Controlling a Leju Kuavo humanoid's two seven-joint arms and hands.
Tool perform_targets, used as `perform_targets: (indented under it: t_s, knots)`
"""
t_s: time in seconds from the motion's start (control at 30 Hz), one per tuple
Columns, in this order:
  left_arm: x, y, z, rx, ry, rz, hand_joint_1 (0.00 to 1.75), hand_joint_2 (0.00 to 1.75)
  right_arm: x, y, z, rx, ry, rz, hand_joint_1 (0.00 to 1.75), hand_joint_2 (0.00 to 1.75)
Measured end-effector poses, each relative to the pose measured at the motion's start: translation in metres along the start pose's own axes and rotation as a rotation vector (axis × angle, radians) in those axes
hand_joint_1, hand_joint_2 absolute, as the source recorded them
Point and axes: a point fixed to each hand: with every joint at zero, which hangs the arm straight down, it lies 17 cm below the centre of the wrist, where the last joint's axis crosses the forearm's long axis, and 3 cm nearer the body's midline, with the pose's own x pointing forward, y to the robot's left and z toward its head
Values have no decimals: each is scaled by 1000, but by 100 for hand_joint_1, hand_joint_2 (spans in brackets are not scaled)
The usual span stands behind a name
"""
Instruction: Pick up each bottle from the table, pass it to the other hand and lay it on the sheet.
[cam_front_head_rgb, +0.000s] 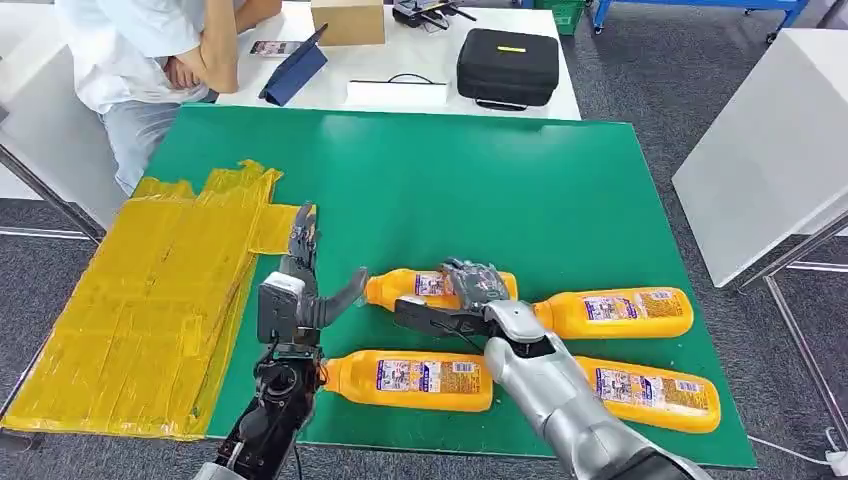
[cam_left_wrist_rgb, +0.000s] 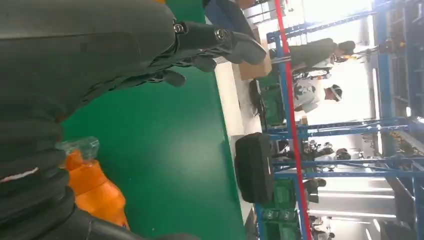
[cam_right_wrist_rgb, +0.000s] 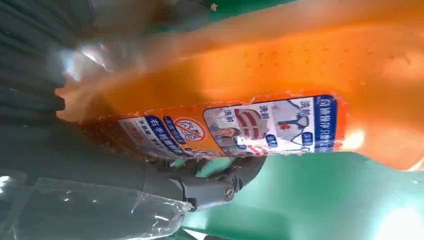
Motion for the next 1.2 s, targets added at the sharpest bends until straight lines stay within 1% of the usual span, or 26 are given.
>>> perform_targets:
  t_s: [0.27,0.4,0.47,0.57,0.7,0.77,0.83,0.93,0.97,1.03,1.1,1.2]
  knots:
    - [-5,-5,-2,-11,17,9,0,175,-6,0,-1,-2,13,6,175,175]
    - [-6,-6,-3,-12,16,14,0,175,-8,-12,-1,-69,15,-39,175,175]
    - [-5,-6,-3,-14,9,11,0,175,-7,-23,0,-143,3,-103,175,175]
    - [-2,-8,-4,-24,-6,2,0,175,4,-59,6,-301,-71,-235,175,175]
    - [15,-11,-11,-36,-48,-29,0,175,7,-110,18,-493,-137,-387,175,175]
    - [25,-16,-16,-51,-73,-63,0,175,4,-126,24,-559,-152,-436,175,175]
    - [37,-24,-22,-78,-104,-102,0,175,2,-137,29,-607,-170,-489,175,175]
    - [53,-46,-31,-166,-130,-121,0,175,-1,-151,39,-680,-212,-596,175,175]
    - [57,-55,-33,-207,-124,-98,0,175,-1,-155,42,-702,-227,-626,175,175]
    - [63,-77,-33,-321,-92,25,0,175,-1,-161,47,-729,-264,-679,175,175]
    - [73,-90,-34,-401,-89,106,0,175,1,-165,49,-738,-295,-734,175,175]
    - [84,-103,-41,-464,-96,129,0,175,5,-165,48,-720,-328,-808,175,175]
